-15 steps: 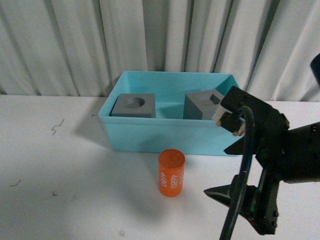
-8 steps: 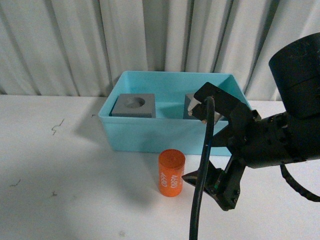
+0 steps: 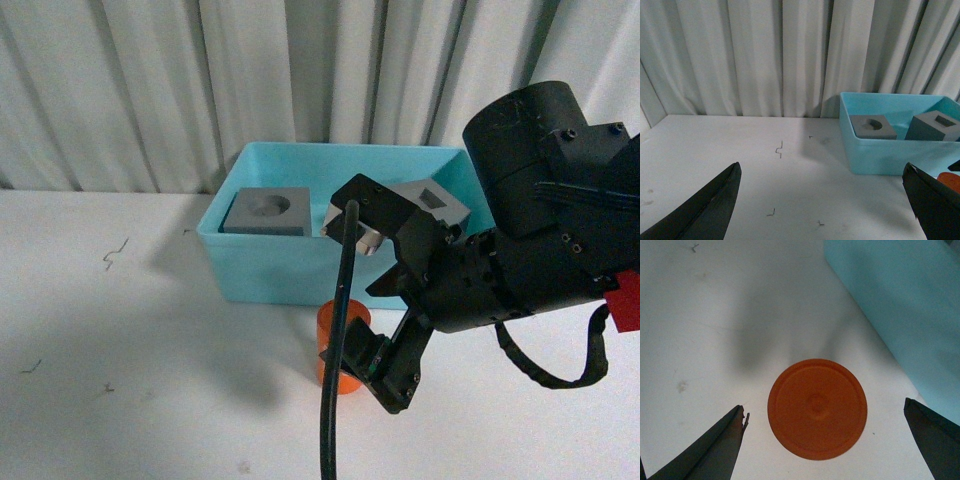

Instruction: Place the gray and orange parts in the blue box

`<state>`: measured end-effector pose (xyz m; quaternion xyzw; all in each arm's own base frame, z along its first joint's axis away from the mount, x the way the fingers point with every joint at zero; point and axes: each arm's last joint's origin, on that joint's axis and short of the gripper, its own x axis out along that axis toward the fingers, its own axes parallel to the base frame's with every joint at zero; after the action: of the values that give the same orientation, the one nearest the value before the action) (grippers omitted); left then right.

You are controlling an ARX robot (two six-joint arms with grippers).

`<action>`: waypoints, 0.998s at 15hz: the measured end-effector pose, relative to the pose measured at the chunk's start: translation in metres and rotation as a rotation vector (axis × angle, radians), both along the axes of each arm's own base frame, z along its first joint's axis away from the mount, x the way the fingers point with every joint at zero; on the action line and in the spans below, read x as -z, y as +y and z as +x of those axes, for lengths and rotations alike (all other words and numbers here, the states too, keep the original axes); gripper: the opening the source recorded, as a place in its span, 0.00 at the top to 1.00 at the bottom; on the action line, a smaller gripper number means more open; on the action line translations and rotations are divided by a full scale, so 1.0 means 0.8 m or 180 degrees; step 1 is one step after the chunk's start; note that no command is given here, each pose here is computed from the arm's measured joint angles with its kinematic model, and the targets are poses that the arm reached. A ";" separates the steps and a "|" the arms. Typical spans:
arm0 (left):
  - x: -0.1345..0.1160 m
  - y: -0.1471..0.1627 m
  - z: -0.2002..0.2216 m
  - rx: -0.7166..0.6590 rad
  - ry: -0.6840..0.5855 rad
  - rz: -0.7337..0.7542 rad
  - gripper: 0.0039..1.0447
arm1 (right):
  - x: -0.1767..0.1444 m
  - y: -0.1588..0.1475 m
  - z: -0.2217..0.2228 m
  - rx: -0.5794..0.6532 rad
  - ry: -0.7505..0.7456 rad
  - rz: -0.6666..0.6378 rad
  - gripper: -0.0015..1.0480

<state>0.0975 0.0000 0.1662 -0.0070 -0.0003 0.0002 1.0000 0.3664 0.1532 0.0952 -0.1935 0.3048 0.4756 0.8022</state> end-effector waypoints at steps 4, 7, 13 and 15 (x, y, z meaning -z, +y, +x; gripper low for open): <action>0.000 0.000 0.000 0.0001 0.0000 0.0000 0.06 | 0.000 0.008 0.004 -0.0007 0.0013 -0.0013 0.06; 0.000 0.000 0.000 0.0001 0.0000 0.0000 0.06 | 0.001 0.008 0.003 0.0002 0.0071 -0.0050 0.25; 0.000 0.000 0.000 0.0001 0.0000 0.0000 0.06 | -0.012 -0.001 -0.016 0.0023 0.0003 -0.0133 0.57; 0.000 0.000 0.000 0.0001 0.0000 0.0000 0.06 | -0.090 -0.017 -0.042 0.0136 -0.0461 0.0300 0.57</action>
<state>0.0975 0.0000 0.1662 -0.0070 -0.0003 0.0000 1.0000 0.3325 0.1396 0.1670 -0.1829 0.2274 0.4569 0.8403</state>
